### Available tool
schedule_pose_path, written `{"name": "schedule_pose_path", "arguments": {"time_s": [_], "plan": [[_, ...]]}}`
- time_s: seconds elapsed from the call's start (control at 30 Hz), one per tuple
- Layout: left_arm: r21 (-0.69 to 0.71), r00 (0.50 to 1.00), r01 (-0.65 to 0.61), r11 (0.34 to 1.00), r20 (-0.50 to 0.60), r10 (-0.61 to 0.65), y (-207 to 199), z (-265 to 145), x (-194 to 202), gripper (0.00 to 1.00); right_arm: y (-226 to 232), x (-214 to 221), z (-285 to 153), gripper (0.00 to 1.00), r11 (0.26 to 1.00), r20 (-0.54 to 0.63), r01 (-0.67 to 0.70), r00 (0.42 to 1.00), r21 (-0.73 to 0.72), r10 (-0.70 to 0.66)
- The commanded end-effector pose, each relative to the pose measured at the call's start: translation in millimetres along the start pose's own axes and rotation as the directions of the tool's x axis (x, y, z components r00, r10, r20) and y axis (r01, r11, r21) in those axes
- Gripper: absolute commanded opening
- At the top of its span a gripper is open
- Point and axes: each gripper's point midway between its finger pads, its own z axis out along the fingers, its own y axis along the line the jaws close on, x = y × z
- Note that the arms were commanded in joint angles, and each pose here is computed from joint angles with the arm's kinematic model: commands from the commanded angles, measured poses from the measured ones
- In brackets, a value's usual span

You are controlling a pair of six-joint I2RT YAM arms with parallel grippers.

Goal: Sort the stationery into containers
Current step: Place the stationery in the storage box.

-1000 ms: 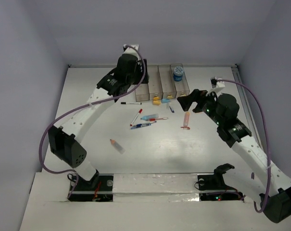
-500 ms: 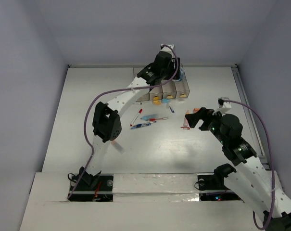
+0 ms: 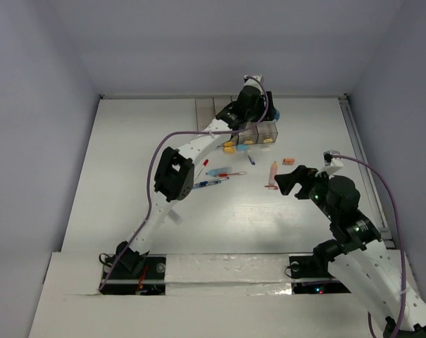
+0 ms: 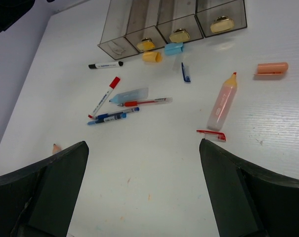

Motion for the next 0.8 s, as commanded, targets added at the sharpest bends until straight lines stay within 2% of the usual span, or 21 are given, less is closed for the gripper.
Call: {"name": "schedule_pose_path", "arguments": {"time_s": [0.0,0.5,0.77], "plan": [[0.066,0.981,0.015,0.998,0.192,-0.027,-34.7,-19.4,-68.7,0.08,0.6,0.9,-3.4,1.0,1.0,-0.002,0.007,1.0,-0.008,-0.007],[-0.071,0.992,-0.026,0.997,0.122,0.034,-1.3,-4.7,-32.8,0.09,4.6,4.0,0.3,1.0,0.999,-0.018,0.01,1.0,-0.032,-0.011],[-0.071,0.993,-0.013,0.997,0.115,0.021,0.3,-0.8,-28.1,0.11,5.0,7.5,3.0,1.0,0.999,-0.038,0.013,0.999,-0.035,-0.014]]}}
